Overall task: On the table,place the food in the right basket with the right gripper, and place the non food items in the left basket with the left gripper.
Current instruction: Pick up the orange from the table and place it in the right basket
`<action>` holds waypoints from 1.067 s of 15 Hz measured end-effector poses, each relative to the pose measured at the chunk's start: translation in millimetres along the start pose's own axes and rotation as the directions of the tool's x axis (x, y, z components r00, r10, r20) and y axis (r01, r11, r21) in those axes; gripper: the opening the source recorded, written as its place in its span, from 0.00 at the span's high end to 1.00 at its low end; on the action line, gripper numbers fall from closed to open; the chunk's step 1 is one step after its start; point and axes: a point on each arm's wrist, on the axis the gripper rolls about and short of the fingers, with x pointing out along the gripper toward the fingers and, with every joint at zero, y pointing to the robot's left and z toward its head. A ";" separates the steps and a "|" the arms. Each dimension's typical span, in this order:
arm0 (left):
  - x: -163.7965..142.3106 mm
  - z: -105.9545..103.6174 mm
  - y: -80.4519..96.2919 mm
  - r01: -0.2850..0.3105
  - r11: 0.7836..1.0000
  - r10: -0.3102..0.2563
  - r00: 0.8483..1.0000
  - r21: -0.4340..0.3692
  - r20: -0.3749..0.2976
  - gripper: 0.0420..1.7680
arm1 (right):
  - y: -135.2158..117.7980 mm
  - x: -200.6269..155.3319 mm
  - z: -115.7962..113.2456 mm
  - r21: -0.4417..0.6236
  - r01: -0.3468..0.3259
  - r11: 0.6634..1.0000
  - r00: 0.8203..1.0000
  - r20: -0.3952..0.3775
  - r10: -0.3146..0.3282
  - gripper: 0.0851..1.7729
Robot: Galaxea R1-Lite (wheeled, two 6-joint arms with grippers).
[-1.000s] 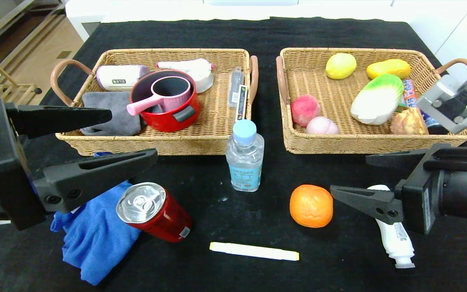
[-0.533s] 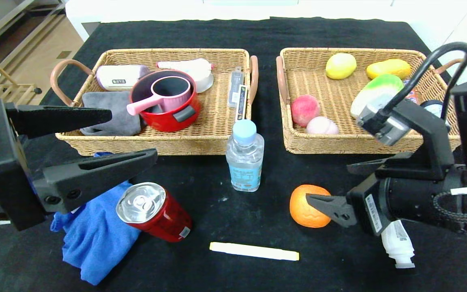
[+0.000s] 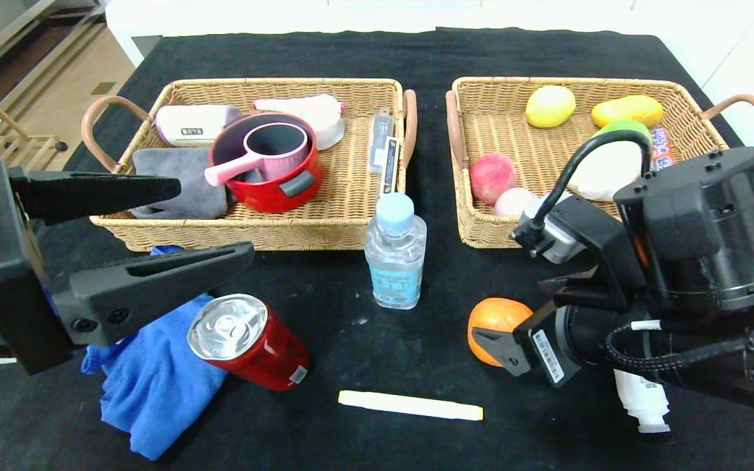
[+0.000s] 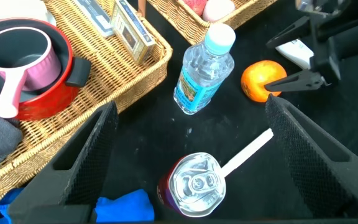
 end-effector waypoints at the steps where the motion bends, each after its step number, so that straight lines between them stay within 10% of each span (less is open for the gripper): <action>1: 0.1 -0.2 -0.4 0.003 1.000 -0.003 1.000 0.000 -0.001 0.03 | 1.5 3.0 -0.8 -0.003 0.000 1.000 1.000 -0.007 0.000 0.04; 16: -0.2 -0.5 -1.5 0.010 1.000 -0.010 1.000 0.001 0.001 0.03 | 11.6 38.2 -12.6 -0.011 0.008 1.000 0.995 -0.099 -0.009 0.04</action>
